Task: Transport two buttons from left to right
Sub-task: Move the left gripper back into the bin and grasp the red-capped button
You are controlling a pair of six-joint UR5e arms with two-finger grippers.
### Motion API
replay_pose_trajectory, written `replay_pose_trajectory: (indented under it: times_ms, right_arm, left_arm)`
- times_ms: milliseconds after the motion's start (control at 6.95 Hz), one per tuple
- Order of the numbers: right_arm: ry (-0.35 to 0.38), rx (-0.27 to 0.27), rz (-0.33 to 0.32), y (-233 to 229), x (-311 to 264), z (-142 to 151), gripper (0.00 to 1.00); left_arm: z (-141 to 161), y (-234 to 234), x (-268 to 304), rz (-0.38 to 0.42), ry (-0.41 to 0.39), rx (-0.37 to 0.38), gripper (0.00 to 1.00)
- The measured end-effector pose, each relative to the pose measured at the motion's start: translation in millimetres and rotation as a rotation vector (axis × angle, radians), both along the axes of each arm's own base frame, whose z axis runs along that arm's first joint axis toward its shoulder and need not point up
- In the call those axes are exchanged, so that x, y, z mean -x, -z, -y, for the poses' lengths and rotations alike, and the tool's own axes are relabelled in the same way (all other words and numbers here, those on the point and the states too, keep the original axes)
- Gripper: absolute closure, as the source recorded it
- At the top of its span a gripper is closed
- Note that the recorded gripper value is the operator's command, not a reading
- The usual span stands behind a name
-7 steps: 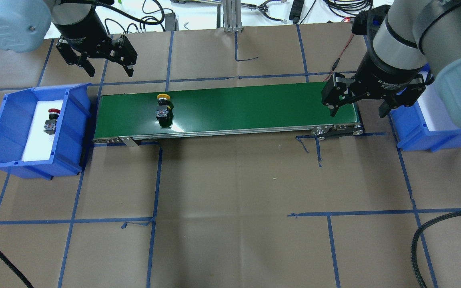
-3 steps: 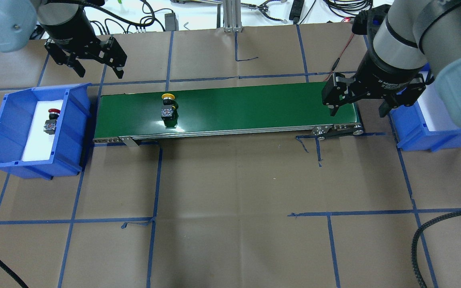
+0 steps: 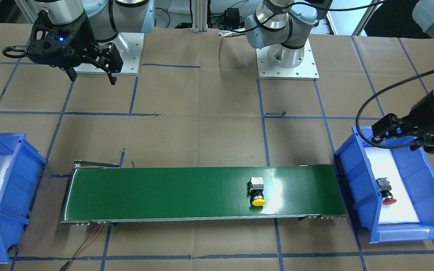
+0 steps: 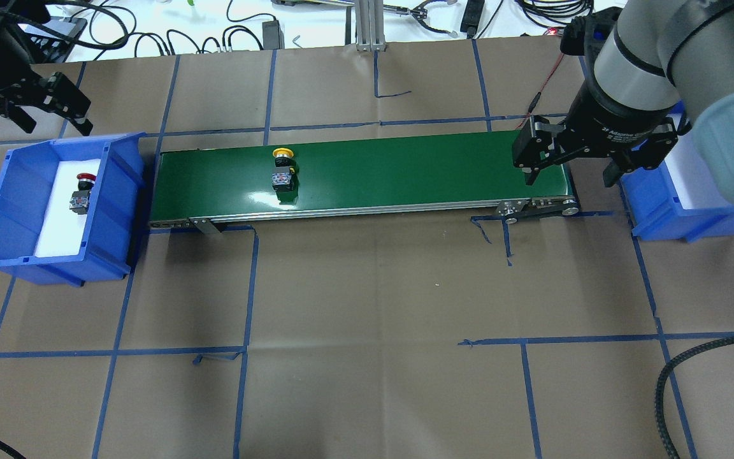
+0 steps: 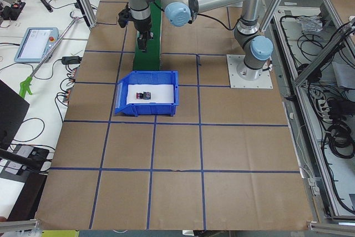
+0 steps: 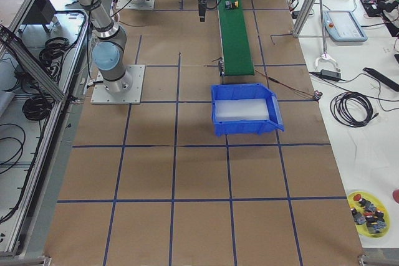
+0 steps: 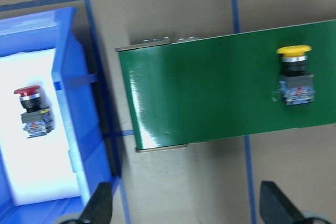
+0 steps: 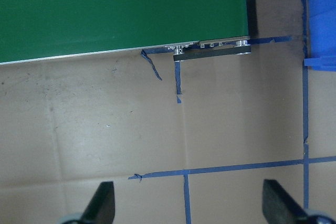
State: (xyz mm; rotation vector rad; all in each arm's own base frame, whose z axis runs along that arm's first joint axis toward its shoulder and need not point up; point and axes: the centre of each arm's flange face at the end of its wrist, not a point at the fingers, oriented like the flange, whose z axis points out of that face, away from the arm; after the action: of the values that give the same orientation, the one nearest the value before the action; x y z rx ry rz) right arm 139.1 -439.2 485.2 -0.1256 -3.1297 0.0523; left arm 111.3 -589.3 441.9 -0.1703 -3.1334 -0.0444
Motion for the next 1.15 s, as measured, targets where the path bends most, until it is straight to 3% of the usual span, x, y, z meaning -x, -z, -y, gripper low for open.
replay_pose_trajectory:
  times_ms: [432, 1152]
  right_arm:
    - [0.0, 0.0, 0.0, 0, 0, 0, 0.0]
    - [0.0, 0.0, 0.0, 0, 0, 0, 0.0]
  left_arm:
    - [0, 32, -76, -0.023, -0.045, -0.02, 0.02]
    - [20, 128, -95, 0.008, -0.048, 0.048, 0.03]
